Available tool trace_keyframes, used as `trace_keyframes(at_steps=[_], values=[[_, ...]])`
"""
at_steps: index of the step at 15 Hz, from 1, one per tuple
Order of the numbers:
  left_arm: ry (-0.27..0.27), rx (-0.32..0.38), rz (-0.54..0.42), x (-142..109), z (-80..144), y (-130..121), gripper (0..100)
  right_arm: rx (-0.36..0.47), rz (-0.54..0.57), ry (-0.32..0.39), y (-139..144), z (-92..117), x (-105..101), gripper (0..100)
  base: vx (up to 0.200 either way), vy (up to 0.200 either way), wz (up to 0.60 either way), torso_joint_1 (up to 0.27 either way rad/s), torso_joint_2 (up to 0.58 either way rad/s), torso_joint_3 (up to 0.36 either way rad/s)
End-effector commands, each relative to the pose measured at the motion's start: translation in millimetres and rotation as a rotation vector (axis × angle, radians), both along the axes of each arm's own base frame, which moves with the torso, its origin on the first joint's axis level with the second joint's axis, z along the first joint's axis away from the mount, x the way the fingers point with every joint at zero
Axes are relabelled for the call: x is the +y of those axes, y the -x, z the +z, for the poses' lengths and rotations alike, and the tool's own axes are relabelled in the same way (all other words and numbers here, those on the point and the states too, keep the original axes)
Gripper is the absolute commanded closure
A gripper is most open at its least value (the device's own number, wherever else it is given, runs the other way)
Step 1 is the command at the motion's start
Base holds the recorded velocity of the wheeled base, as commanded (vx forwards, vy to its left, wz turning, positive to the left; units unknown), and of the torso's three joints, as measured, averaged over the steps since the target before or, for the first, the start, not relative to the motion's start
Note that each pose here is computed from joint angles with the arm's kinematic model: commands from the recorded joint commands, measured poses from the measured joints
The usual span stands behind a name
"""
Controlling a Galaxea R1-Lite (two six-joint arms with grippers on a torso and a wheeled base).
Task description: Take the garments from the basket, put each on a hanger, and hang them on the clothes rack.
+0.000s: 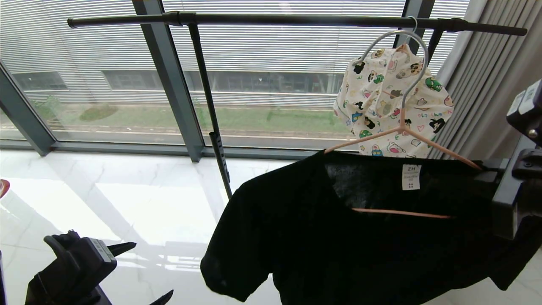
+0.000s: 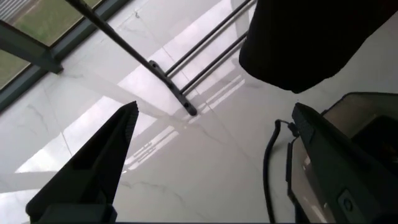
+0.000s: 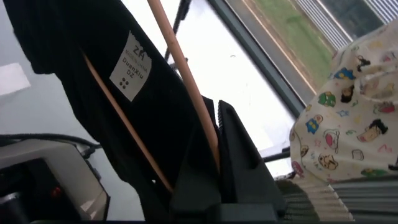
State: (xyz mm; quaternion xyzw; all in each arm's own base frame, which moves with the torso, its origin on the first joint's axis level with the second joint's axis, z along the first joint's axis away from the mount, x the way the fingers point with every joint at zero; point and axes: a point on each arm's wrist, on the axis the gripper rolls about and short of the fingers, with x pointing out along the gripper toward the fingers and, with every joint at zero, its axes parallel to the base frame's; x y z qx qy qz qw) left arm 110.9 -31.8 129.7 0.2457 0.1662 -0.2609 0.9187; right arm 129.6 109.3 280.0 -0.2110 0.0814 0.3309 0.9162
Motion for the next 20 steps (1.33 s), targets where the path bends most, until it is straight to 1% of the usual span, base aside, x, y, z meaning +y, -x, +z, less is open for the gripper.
trace_keyframes(at_steps=[1, 3, 4, 5, 6, 8, 9, 11, 13, 14, 16, 20], values=[[0.015, -0.041, 0.090, 5.7, 11.8, -7.1, 0, 0.044, -0.113, -0.039, -12.9, -0.3, 0.0, 100, 0.000, 0.000, 0.00, 0.000, 0.00, 0.000], [0.029, -0.063, 0.160, 7.9, 20.0, -12.0, 0, 0.092, -0.203, -0.110, -26.6, 3.4, 9.7, 100, 0.000, 0.000, 0.00, 0.000, 0.00, 0.000], [0.043, -0.074, 0.230, 9.3, 25.4, -15.9, 0, 0.114, -0.285, -0.157, -44.3, 8.1, 25.5, 100, 0.000, 0.000, 0.00, 0.000, 0.00, 0.000], [0.054, -0.085, 0.272, 9.9, 29.6, -18.3, 0, 0.125, -0.325, -0.187, -55.7, 10.6, 37.0, 100, 0.000, 0.000, 0.00, 0.000, 0.00, 0.000], [0.066, -0.093, 0.307, 10.3, 32.5, -19.6, 0, 0.130, -0.349, -0.222, -65.3, 15.0, 49.6, 100, 0.000, 0.000, 0.00, 0.000, 0.00, 0.000], [0.064, -0.114, 0.346, 11.0, 37.4, -21.1, 0, 0.122, -0.404, -0.283, -81.2, 23.4, 75.3, 100, 0.000, 0.000, 0.00, 0.000, 0.00, 0.000], [0.066, -0.122, 0.365, 11.2, 39.7, -22.3, 0, 0.112, -0.428, -0.282, -88.1, 24.4, 82.2, 100, 0.000, 0.000, 0.00, 0.000, 0.00, 0.000], [0.091, -0.135, 0.394, 12.2, 44.9, -24.1, 0, 0.099, -0.454, -0.281, -95.0, 27.0, 86.7, 100, 0.000, 0.000, 0.00, 0.000, 0.00, 0.000], [0.104, -0.155, 0.393, 12.0, 50.9, -25.3, 0, 0.087, -0.534, -0.247, -97.6, 25.3, 81.7, 100, 0.000, 0.000, 0.00, 0.000, 0.00, 0.000], [0.126, -0.155, 0.391, 11.2, 52.9, -25.8, 0, 0.078, -0.570, -0.239, -99.6, 24.8, 78.5, 100, 0.200, 0.000, 0.00, 0.002, 0.00, 0.002], [0.150, -0.155, 0.364, 10.3, 54.9, -25.9, 0, 0.059, -0.619, -0.243, -103.5, 27.0, 73.3, 100, 0.200, 0.000, 0.00, -0.002, 0.00, 0.007], [0.152, -0.157, 0.355, 9.9, 55.1, -24.9, 0, 0.020, -0.677, -0.254, -103.8, 33.7, 70.8, 100, 0.200, 0.000, 0.00, -0.003, 0.00, 0.002]])
